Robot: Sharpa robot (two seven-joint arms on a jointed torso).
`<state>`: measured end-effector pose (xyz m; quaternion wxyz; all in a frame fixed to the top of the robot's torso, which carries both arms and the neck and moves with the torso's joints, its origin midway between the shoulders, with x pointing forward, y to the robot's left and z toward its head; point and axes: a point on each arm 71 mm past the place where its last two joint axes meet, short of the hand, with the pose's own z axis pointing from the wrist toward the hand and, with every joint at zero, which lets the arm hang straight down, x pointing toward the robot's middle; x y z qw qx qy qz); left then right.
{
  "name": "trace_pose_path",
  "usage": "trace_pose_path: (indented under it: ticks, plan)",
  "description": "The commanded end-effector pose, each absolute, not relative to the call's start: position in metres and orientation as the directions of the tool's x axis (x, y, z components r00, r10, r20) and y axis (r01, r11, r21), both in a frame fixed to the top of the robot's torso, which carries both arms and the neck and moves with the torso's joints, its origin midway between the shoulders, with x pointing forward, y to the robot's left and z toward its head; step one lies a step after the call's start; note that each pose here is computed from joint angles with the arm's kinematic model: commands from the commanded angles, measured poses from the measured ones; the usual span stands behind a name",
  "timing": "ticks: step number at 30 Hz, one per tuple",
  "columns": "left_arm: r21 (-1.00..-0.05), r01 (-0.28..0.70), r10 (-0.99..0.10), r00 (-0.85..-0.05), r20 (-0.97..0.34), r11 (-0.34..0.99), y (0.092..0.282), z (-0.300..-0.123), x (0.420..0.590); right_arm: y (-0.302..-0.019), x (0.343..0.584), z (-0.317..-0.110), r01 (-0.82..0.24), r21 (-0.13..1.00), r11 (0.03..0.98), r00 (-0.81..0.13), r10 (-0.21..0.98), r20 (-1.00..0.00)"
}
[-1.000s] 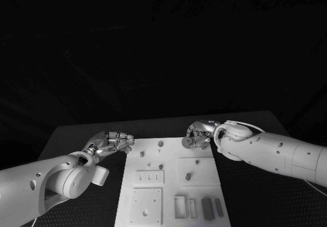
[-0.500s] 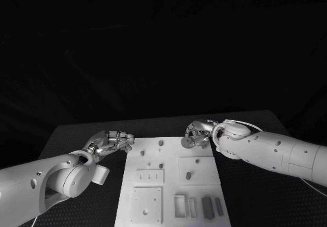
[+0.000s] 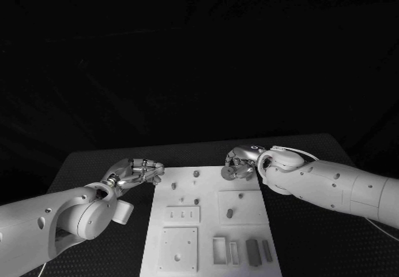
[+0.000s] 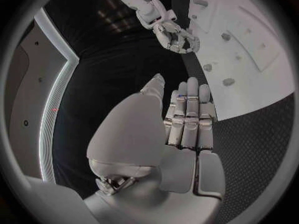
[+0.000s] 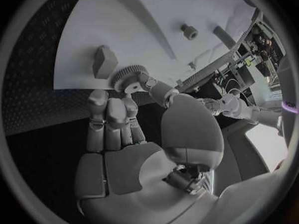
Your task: Assemble the parts on the task board
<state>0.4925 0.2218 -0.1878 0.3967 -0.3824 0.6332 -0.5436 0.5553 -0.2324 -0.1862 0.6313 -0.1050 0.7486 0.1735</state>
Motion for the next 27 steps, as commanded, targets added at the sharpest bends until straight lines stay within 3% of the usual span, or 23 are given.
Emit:
trace_pose_path:
  ticks: [1,27]
  plan:
    - [-0.993,-0.051,-0.91,-0.407,-0.076,0.106,0.22,-0.187,0.492,-0.231,0.55,-0.203,-0.399,0.032,0.916,-0.19,-0.048,-0.981]
    - [-0.993,-0.053,-0.911,-0.404,-0.077,0.107,0.221,-0.187,0.492,-0.232,0.546,-0.214,-0.42,0.01,0.907,-0.181,-0.073,-0.981]
